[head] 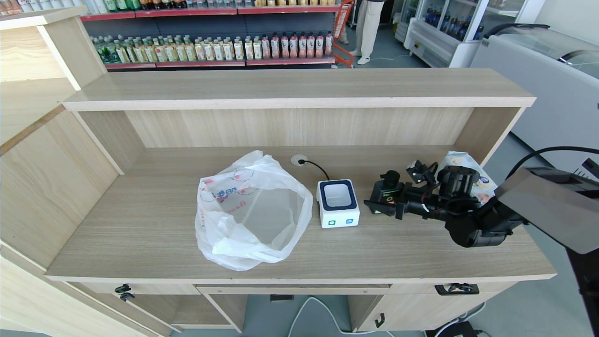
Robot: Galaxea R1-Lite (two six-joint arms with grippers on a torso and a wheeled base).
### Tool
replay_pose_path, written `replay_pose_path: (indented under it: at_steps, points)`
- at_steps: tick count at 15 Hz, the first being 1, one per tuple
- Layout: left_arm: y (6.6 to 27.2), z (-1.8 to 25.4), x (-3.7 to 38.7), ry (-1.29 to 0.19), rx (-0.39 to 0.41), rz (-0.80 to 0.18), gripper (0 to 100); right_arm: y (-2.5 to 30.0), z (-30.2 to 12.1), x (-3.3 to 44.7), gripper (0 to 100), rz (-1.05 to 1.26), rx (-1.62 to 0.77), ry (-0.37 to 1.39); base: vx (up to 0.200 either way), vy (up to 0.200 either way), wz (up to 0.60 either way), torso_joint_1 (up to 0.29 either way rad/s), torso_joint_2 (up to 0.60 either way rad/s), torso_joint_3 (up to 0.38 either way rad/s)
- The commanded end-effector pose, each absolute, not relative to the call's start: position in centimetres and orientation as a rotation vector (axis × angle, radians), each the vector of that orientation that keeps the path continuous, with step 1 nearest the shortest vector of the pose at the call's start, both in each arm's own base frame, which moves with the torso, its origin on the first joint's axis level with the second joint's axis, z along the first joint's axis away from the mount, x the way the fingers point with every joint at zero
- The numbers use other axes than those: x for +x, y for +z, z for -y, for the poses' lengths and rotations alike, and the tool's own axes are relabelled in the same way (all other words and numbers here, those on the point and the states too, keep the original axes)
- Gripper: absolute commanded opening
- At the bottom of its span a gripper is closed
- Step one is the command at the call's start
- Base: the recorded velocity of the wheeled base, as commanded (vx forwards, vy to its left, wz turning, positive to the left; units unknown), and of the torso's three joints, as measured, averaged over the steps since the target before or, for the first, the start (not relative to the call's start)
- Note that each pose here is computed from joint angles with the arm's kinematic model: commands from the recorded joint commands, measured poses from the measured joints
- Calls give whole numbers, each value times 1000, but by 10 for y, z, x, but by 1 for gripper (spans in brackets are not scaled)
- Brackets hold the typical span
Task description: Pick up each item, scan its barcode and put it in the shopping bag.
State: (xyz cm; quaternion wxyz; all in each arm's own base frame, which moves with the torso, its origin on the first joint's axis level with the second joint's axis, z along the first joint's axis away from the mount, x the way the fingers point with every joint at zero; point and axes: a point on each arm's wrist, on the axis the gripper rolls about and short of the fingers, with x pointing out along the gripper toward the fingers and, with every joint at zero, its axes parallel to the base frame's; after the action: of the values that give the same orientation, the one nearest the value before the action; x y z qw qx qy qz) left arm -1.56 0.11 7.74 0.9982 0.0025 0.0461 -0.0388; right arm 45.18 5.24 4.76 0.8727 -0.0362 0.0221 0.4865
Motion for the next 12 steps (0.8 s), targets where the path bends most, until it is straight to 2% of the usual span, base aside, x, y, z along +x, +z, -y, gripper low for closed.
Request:
replay_pose_path:
  at_steps: [1, 8, 9, 12]
  points:
    - [77, -1, -15, -77, 5, -93, 100, 46, -53, 454, 100, -40, -77, 1028, 0, 0, 0, 0, 0, 0]
    - [77, -1, -15, -78, 5, -93, 100, 47, -54, 456, 100, -23, -75, 1099, 0, 0, 0, 0, 0, 0]
    - [77, -1, -15, -78, 5, -93, 100, 45, -54, 456, 0, -23, -75, 1103, 0, 0, 0, 0, 0, 0]
    - [77, -1, -15, -78, 5, -93, 100, 48, -53, 456, 0, -18, -77, 1103, 0, 0, 0, 0, 0, 0]
